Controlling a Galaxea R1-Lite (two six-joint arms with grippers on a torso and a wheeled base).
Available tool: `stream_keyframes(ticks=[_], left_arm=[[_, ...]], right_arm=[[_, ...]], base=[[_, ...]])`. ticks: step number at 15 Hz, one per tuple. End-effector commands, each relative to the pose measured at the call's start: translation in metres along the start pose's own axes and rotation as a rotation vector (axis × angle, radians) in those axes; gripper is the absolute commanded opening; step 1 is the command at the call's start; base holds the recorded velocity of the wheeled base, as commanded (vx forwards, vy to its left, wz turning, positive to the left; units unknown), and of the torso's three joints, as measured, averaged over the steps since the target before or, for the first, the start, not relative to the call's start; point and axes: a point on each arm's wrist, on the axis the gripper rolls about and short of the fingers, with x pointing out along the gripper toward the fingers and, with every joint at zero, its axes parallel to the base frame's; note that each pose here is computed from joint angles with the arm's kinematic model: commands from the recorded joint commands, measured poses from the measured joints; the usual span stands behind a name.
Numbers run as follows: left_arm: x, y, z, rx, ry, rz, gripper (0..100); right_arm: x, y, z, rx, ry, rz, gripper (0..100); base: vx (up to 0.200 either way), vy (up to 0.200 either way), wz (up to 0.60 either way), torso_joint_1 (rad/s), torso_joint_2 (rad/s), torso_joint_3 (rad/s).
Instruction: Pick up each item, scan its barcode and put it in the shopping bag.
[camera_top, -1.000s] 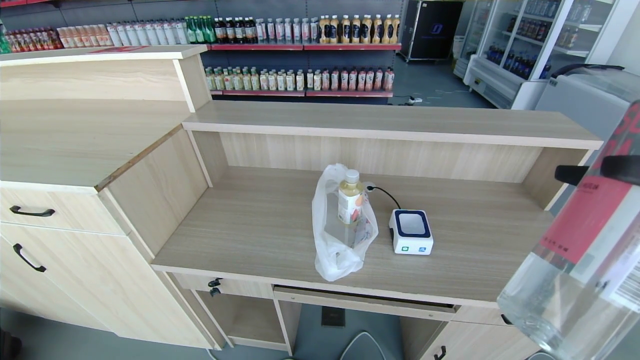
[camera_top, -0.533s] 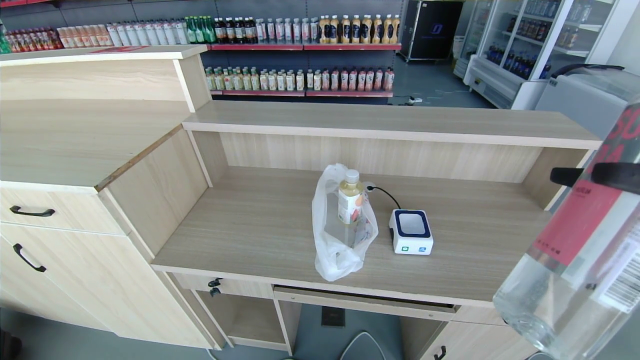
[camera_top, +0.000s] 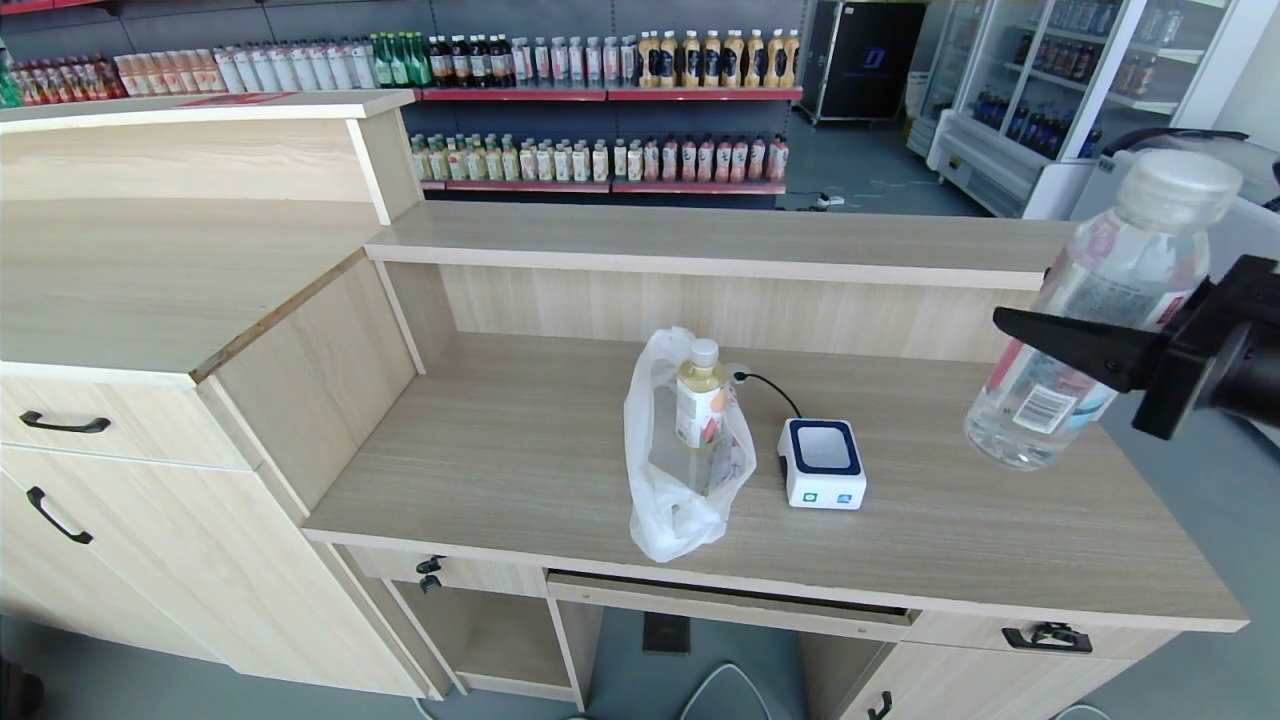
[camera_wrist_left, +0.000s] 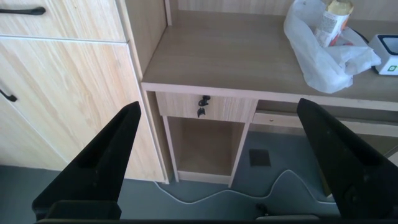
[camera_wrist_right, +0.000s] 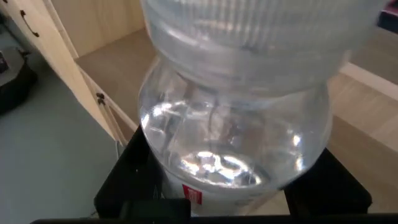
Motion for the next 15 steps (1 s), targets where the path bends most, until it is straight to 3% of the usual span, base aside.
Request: stream_keyframes(ticks=[1,7,10,12,15], left_arm=[[0.0,0.0,0.0,0.0,0.0,0.0,100],[0.0,0.0,0.0,0.0,0.0,0.0,100],[0.0,0.0,0.0,0.0,0.0,0.0,100],[0.0,0.0,0.0,0.0,0.0,0.0,100],[0.0,0.0,0.0,0.0,0.0,0.0,100]], right_arm=[[0.038,-0.035,-0.075,-0.158,0.156,-0.184,0],[0.061,-0.062,-0.127,-0.543,0.105,-0.314,0],[0.076,-0.07,-0.141,-0.608,0.073,-0.318,0],[0.081,-0.071,-0.149,-0.663,0.076,-0.313,0],[0.092,-0.072,-0.162,-0.693,0.012,-0.268,0]], base=[[0.0,0.0,0.0,0.0,0.0,0.0],[0.0,0.0,0.0,0.0,0.0,0.0],[0.0,0.0,0.0,0.0,0.0,0.0],[0.0,0.0,0.6,0.0,0.0,0.0],[0.0,0.0,0.4,0.002,0.0,0.003]])
